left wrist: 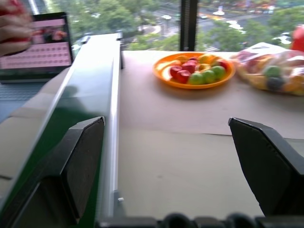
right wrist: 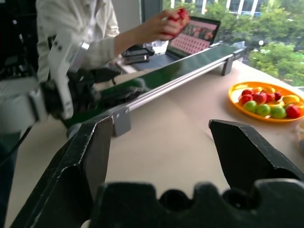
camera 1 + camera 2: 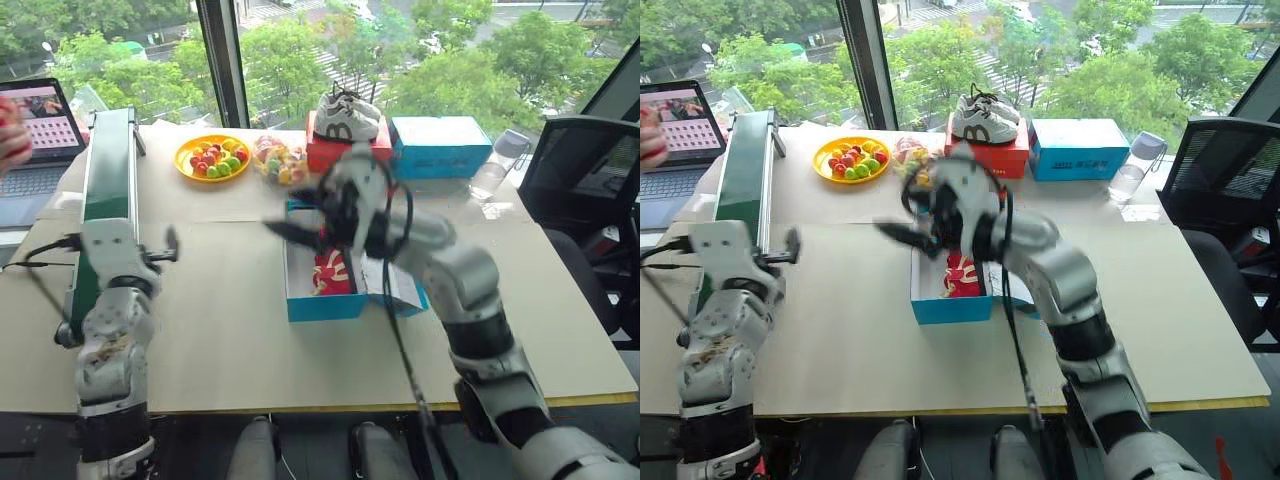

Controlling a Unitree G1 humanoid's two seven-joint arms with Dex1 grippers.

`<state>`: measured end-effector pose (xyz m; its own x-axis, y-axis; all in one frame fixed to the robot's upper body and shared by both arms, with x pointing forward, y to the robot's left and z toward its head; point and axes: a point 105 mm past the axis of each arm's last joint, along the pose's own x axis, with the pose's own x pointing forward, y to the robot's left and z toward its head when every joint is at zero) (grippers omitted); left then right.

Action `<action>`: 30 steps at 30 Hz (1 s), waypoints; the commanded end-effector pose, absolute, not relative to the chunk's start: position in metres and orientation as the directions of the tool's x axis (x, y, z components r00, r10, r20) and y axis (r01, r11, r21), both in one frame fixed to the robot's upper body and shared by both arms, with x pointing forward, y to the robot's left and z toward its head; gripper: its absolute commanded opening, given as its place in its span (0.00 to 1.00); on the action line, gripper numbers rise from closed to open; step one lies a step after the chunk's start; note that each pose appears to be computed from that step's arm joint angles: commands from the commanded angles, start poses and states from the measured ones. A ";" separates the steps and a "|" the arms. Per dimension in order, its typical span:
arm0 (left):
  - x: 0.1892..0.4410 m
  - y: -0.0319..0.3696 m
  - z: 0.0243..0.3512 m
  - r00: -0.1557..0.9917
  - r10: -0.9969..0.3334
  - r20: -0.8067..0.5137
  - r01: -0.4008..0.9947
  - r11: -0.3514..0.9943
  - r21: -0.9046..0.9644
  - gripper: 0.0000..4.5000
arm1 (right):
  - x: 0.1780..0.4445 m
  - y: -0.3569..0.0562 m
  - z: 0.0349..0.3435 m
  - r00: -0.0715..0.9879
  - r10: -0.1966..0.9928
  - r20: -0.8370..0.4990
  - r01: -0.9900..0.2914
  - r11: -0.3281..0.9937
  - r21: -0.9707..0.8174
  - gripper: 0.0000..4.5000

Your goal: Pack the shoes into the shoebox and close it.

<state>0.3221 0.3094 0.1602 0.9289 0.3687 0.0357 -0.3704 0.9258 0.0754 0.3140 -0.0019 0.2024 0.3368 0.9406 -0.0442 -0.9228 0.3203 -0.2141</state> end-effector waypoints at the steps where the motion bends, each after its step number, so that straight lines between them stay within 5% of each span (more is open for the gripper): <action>1: 0.315 0.324 0.150 0.913 0.406 -0.029 -0.404 0.913 0.064 1.00 | 0.303 -0.003 0.169 0.298 0.946 -0.130 -0.910 0.241 -0.338 1.00; 30: 0.313 0.342 0.135 0.880 0.449 -0.156 -0.427 0.891 0.156 1.00 | 0.301 0.007 0.163 0.330 0.941 -0.070 -0.899 0.291 -0.329 1.00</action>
